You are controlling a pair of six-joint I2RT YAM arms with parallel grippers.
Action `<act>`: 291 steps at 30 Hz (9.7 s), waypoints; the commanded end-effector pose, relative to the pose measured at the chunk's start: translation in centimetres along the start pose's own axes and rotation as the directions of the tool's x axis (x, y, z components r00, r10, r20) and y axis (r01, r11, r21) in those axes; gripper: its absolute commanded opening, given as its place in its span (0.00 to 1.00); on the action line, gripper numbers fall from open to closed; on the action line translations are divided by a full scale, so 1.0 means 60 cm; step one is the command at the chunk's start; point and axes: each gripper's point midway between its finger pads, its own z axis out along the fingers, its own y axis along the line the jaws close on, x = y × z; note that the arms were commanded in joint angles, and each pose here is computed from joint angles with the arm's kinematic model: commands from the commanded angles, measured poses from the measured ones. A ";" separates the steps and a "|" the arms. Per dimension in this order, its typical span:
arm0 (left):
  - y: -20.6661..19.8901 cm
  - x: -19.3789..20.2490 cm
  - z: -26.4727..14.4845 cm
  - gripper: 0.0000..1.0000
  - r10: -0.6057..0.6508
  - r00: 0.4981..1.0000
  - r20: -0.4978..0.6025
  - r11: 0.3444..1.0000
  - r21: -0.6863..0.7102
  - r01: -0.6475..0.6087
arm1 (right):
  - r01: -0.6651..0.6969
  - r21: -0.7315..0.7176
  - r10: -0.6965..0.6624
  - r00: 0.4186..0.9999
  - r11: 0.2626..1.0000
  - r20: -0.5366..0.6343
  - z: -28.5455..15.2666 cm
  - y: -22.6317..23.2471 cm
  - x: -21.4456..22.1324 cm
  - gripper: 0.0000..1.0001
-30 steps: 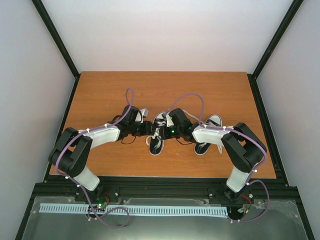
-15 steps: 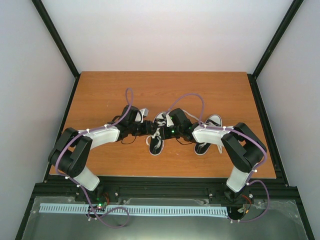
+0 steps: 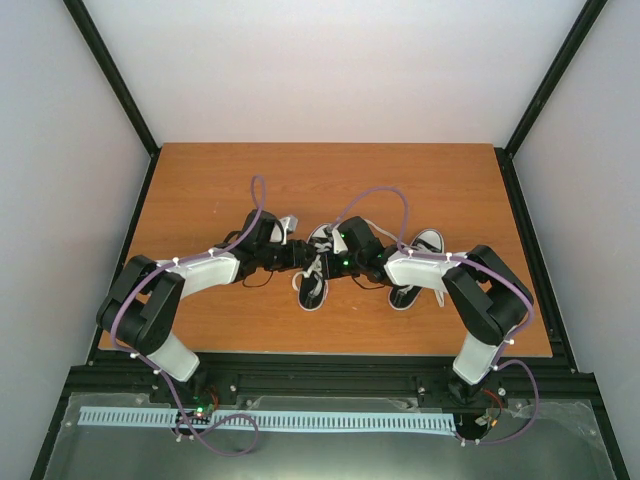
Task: Tie the shoes
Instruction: Cross the shoelace with the shoelace, then tie the shoelace on the shoe.
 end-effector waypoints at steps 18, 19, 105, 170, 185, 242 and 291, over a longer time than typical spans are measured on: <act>-0.032 0.010 0.006 0.28 0.000 0.998 -0.057 0.991 0.133 0.008 | 0.004 0.009 -0.004 1.000 1.000 -0.004 0.005 0.001 0.001 0.03; -0.033 0.011 0.006 0.25 -0.002 0.998 -0.061 0.990 0.139 0.010 | 0.005 0.009 -0.005 1.000 1.000 -0.004 0.005 0.002 0.002 0.03; -0.028 0.020 0.000 0.01 -0.073 0.996 -0.052 0.987 0.140 0.079 | 0.178 0.295 -0.194 0.980 0.939 0.029 -0.035 0.036 -0.014 0.38; 0.031 -0.066 -0.012 0.01 -0.131 0.988 0.080 0.983 0.140 0.119 | 0.024 0.211 -0.052 0.990 0.977 0.130 -0.101 -0.030 -0.005 0.71; 0.029 -0.064 -0.012 0.01 -0.133 0.988 0.074 0.981 0.150 0.121 | 0.076 0.203 -0.093 0.993 0.976 0.075 -0.031 0.003 0.006 0.41; -0.011 -0.047 -0.004 0.53 -0.059 0.998 0.015 0.973 0.226 0.054 | -0.023 0.175 0.006 0.996 0.984 0.094 -0.090 -0.031 0.074 0.53; -0.015 -0.038 0.035 0.01 -0.083 0.996 -0.028 0.968 0.235 0.087 | -0.497 0.019 0.442 0.789 0.868 0.426 -0.061 -0.074 -0.041 0.54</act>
